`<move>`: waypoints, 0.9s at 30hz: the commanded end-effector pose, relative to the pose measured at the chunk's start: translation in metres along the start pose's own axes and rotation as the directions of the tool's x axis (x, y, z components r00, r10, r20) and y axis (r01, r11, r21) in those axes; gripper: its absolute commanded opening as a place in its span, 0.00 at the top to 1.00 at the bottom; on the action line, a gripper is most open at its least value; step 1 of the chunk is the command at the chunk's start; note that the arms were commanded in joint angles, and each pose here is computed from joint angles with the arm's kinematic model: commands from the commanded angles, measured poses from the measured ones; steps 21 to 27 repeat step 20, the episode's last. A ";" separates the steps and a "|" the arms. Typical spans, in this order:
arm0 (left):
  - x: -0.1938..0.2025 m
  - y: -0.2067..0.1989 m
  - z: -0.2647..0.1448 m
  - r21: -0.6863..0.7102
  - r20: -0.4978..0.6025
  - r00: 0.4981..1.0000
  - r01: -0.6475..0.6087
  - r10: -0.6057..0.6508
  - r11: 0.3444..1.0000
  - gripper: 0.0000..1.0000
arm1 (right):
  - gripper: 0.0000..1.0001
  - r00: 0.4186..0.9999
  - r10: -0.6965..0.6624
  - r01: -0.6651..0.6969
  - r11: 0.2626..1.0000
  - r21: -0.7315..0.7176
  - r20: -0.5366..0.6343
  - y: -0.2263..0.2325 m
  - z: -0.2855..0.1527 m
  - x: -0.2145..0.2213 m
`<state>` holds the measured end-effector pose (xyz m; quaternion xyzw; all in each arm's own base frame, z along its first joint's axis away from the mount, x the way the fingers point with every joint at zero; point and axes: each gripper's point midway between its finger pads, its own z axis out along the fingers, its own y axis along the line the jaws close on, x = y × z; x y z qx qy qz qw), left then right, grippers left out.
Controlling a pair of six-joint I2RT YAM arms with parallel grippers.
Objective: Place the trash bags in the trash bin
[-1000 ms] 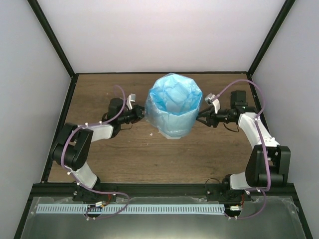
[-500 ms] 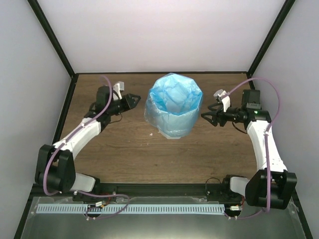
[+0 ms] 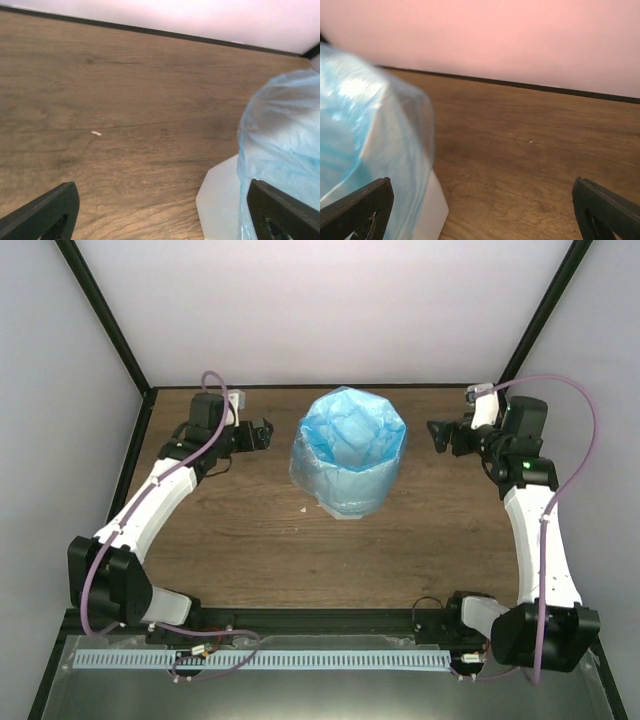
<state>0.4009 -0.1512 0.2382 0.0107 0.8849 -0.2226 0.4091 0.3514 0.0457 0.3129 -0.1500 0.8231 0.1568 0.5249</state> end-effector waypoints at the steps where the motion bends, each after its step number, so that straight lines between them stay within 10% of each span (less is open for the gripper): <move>1: -0.025 0.012 -0.032 -0.131 0.054 0.995 -0.072 0.080 0.989 0.00 | 0.00 0.989 0.112 -0.129 0.974 0.185 0.098 -0.035 -0.012 -0.047; 11: -0.094 -0.007 -0.117 -0.290 0.220 0.946 -0.172 0.240 0.941 0.00 | 0.00 0.941 -0.001 -0.091 0.963 0.254 0.340 -0.022 -0.085 -0.161; 27: -0.101 -0.009 -0.161 -0.329 0.350 0.881 -0.203 0.319 0.922 0.00 | 0.00 0.955 0.043 -0.117 0.963 0.241 0.295 -0.026 -0.069 -0.129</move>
